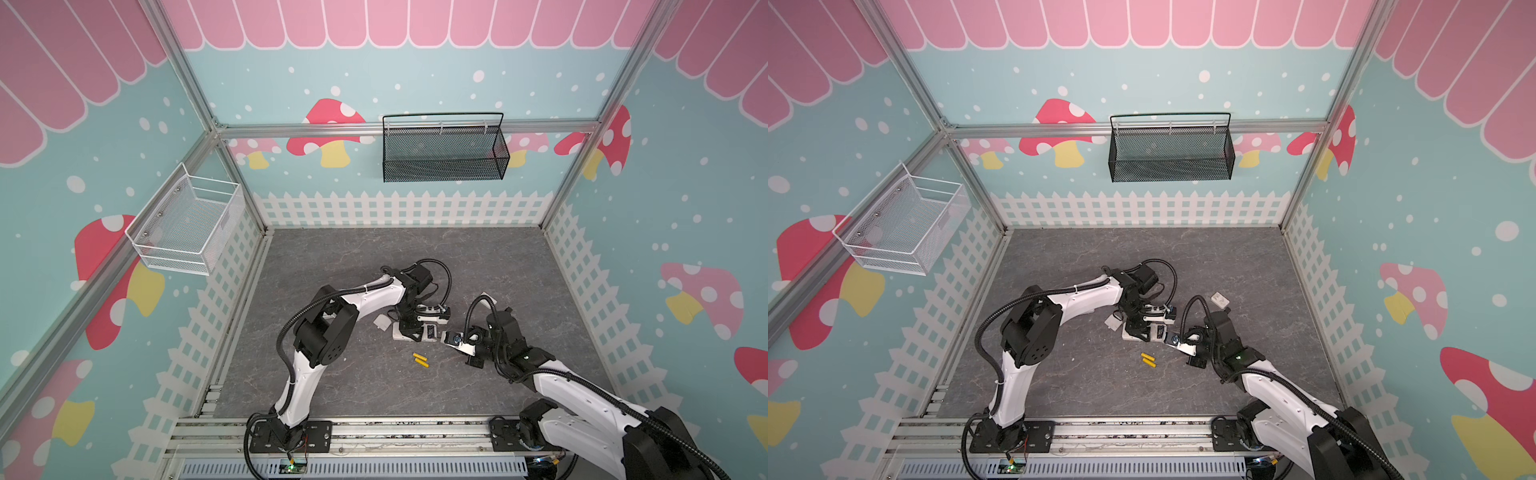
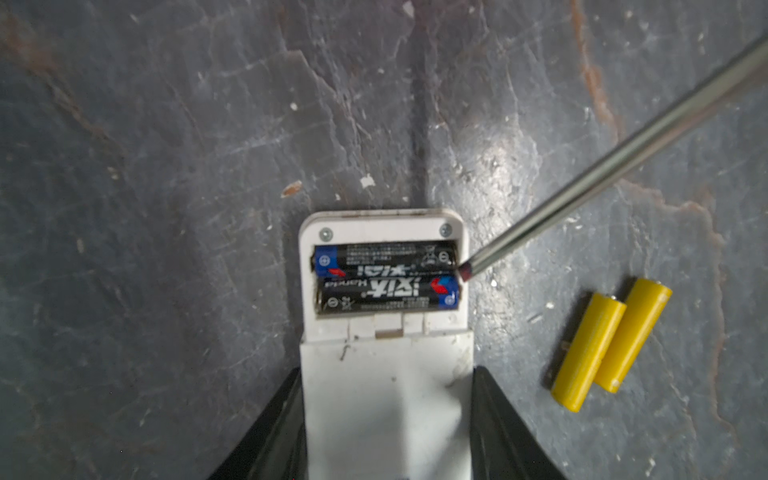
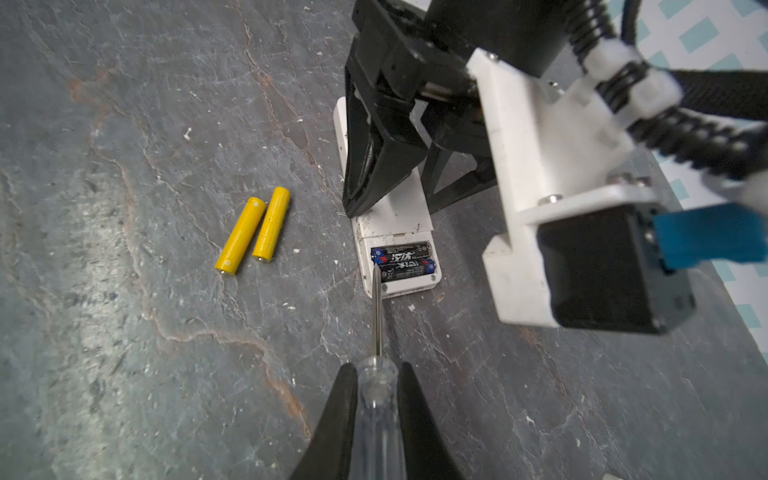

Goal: Unload the batteries from the remote control
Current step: 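Pry the upper black battery out of the remote with the screwdriver tip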

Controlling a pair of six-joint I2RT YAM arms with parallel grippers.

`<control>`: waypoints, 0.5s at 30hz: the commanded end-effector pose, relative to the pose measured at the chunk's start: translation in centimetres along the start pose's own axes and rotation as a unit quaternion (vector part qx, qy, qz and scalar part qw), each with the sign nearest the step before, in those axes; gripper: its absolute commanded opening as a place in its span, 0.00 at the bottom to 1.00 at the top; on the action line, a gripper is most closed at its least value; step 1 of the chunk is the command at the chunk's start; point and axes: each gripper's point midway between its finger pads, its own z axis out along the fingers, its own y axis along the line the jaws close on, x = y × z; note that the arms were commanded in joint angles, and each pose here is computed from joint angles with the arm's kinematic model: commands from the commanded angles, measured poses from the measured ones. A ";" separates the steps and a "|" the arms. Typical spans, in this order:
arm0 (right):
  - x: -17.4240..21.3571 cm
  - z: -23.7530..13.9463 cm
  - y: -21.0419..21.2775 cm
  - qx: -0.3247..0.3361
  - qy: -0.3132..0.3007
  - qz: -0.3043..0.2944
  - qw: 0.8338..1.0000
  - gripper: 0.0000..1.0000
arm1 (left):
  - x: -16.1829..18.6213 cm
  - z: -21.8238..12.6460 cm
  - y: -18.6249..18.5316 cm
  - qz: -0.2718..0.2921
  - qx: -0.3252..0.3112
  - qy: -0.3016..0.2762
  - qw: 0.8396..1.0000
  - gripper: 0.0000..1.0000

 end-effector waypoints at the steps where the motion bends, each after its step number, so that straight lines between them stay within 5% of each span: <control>1: -0.8 0.0 -0.1 -0.013 -0.008 -0.007 1.000 0.00 | 1.6 1.6 -1.5 0.009 0.021 0.037 0.999 0.48; 15: 0.3 -0.1 0.3 -0.023 0.023 -0.010 0.999 0.00 | 1.7 1.8 -1.6 0.015 0.021 0.040 0.999 0.48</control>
